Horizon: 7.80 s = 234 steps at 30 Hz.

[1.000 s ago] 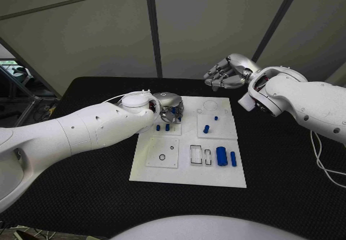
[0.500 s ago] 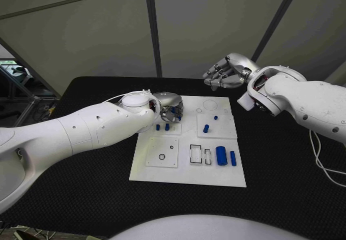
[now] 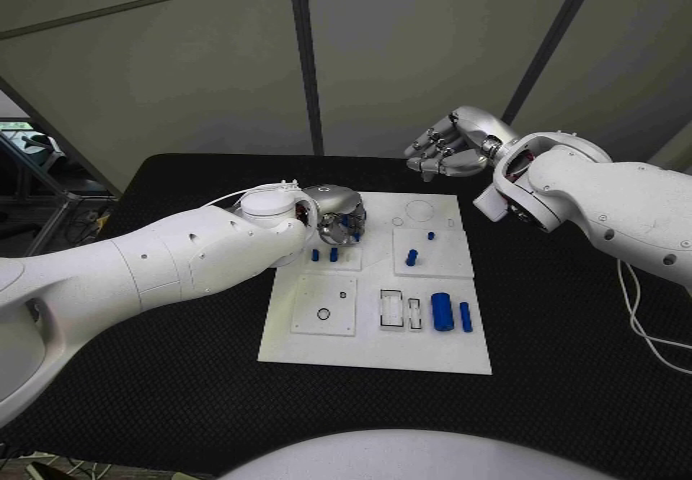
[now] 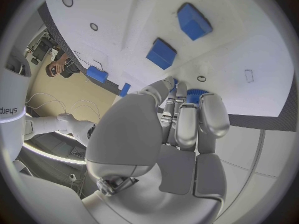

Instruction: Assemble the parts on the task board

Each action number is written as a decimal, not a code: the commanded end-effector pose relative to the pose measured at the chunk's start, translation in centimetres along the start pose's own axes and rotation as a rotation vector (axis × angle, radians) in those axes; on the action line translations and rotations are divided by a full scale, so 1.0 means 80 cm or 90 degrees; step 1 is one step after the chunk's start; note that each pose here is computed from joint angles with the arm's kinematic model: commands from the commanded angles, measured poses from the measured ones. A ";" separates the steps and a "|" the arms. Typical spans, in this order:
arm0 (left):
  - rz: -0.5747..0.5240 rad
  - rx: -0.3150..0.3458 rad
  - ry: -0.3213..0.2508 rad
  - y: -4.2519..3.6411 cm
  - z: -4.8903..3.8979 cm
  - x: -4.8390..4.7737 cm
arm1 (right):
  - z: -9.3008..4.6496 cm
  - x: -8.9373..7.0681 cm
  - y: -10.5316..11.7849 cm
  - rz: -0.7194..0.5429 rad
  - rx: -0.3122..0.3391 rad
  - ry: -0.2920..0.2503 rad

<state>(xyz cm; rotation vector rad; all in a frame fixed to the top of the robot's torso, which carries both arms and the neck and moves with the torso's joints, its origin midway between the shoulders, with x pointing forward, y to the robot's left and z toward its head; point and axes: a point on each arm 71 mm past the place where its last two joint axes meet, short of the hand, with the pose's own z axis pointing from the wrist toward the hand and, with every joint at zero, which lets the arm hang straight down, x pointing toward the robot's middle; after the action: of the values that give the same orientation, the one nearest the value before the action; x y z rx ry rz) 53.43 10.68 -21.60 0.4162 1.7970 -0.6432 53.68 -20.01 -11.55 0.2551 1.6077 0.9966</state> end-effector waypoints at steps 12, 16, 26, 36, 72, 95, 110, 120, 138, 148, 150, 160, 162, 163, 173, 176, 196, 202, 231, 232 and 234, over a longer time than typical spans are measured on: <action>-0.034 0.010 -0.069 0.0048 -0.018 -0.029 | 0.000 -0.001 0.000 -0.001 -0.006 0.002; -0.044 0.009 -0.081 0.0072 -0.025 -0.037 | 0.000 -0.001 0.000 -0.002 -0.006 0.002; -0.054 -0.028 -0.053 0.0320 -0.046 -0.038 | 0.000 -0.002 -0.002 -0.002 -0.003 0.001; -0.064 -0.053 -0.040 0.0491 -0.058 -0.032 | -0.001 -0.003 -0.002 -0.002 -0.003 0.001; -0.076 -0.067 -0.002 0.0500 -0.048 -0.011 | 0.000 -0.002 -0.001 -0.002 -0.003 0.003; -0.076 -0.071 0.007 0.0503 -0.049 -0.008 | 0.000 -0.003 -0.002 -0.002 -0.002 0.002; -0.076 -0.082 0.003 0.0584 -0.055 -0.009 | -0.002 -0.005 -0.009 -0.072 0.011 0.008; -0.104 -0.081 -0.060 0.0738 -0.071 -0.025 | -0.009 -0.001 -0.024 -0.253 0.033 0.010; -0.693 -0.056 -0.331 0.1137 -0.138 -0.066 | -0.040 0.054 -0.062 -0.446 0.059 0.073; -0.776 0.012 -0.343 0.1007 -0.151 -0.067 | -0.046 0.074 -0.066 -0.449 0.058 0.096; -0.779 0.015 -0.344 0.1000 -0.152 -0.067 | -0.046 0.077 -0.065 -0.447 0.055 0.099; -0.784 0.018 -0.345 0.0994 -0.153 -0.066 | -0.044 0.086 -0.064 -0.445 0.052 0.116; -0.784 0.017 -0.345 0.0997 -0.153 -0.066 | -0.044 0.088 -0.065 -0.446 0.053 0.122; -0.784 0.016 -0.345 0.0998 -0.153 -0.066 | -0.044 0.088 -0.065 -0.446 0.054 0.125; -0.785 0.011 -0.344 0.1012 -0.152 -0.065 | -0.043 0.096 -0.067 -0.445 0.059 0.146; -0.785 0.009 -0.343 0.1016 -0.152 -0.065 | -0.043 0.098 -0.067 -0.447 0.059 0.149; -0.786 0.002 -0.342 0.1027 -0.151 -0.064 | -0.044 0.096 -0.057 -0.469 0.041 0.092; -0.786 -0.003 -0.341 0.1044 -0.151 -0.063 | -0.050 0.093 -0.047 -0.465 0.023 0.068; -0.784 -0.008 -0.349 0.1060 -0.147 -0.063 | -0.072 0.132 0.062 -0.345 -0.147 0.042; -0.784 -0.007 -0.349 0.1053 -0.146 -0.063 | -0.071 0.135 0.066 -0.339 -0.152 0.045; -0.785 -0.005 -0.348 0.1037 -0.144 -0.063 | -0.068 0.141 0.072 -0.330 -0.162 0.051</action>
<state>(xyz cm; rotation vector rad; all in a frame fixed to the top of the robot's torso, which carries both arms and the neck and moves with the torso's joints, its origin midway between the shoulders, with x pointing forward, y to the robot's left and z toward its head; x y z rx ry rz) 50.97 24.65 -16.18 -0.9016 1.3675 -1.3971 43.55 -12.09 -15.85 -0.3886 1.5071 0.7431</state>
